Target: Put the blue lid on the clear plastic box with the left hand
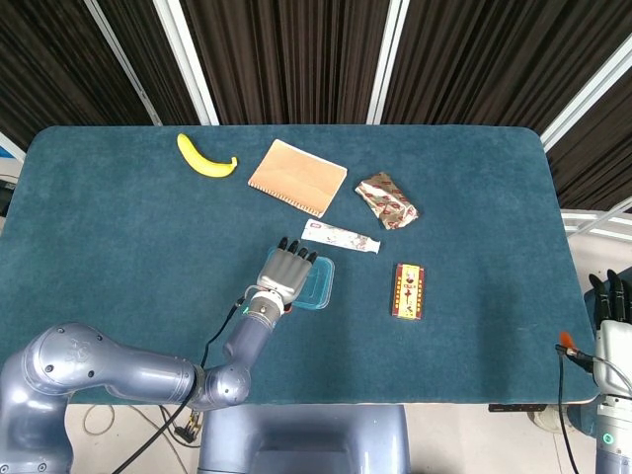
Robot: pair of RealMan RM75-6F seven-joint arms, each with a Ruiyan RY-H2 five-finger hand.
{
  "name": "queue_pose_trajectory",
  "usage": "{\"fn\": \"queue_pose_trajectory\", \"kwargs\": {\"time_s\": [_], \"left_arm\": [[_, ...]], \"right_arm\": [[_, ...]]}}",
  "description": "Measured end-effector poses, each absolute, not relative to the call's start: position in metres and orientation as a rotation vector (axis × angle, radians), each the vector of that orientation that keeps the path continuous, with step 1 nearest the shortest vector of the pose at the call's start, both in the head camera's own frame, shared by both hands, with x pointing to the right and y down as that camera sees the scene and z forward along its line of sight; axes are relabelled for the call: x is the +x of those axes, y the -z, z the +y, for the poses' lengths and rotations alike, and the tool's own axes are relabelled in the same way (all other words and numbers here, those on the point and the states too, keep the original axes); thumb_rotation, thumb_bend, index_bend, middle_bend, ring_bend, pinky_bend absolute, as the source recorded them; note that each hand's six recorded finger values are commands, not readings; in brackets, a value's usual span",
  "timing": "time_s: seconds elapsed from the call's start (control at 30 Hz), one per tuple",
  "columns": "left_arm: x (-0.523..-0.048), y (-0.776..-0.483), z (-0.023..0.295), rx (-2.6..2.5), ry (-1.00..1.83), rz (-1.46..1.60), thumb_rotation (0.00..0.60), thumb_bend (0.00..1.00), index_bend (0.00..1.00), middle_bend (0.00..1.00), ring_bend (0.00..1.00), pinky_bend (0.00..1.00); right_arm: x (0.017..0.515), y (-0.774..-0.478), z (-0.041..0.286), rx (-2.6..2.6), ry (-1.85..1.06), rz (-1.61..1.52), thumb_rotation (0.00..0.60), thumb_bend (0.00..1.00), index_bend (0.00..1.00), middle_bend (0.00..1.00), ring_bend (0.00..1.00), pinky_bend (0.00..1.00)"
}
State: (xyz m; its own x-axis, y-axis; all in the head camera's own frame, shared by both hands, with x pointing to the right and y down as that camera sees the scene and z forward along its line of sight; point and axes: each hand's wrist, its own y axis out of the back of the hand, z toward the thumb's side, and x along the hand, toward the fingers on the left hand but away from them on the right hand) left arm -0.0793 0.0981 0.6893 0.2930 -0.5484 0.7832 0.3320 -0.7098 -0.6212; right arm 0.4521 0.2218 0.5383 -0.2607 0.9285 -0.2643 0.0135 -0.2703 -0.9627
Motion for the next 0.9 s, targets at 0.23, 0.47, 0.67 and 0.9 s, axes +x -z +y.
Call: {"fn": "queue_pose_trajectory", "kwargs": {"time_s": [0.23,0.47,0.67,0.9], "left_arm": [[-0.079,-0.692,0.099,-1.816,1.515,0.196,0.6,0.26,0.1,0.28,0.0,0.0],[-0.077,-0.694,0.099,-1.81,1.518,0.202,0.6,0.26,0.1,0.28,0.0,0.0],[-0.073,-0.692,0.099,-1.815,1.514,0.225,0.6,0.26,0.1,0.28,0.0,0.0],[-0.069,-0.692,0.102,-1.815,1.498,0.212,0.6,0.26,0.1,0.28,0.0,0.0]], "right_arm": [[0.453,-0.538,0.222,-1.254,-1.624,-1.245,0.6,0.3,0.11,0.03,0.0,0.0],[0.453,-0.538,0.222,-1.255,-1.624,-1.244,0.6,0.3,0.11,0.03,0.0,0.0],[0.452,-0.538,0.222,-1.257,-1.623,-1.247,0.6,0.3,0.11,0.03,0.0,0.0],[0.452,-0.539,0.222,-1.258,-1.624,-1.248,0.6,0.3,0.11,0.03,0.0,0.0]]}}
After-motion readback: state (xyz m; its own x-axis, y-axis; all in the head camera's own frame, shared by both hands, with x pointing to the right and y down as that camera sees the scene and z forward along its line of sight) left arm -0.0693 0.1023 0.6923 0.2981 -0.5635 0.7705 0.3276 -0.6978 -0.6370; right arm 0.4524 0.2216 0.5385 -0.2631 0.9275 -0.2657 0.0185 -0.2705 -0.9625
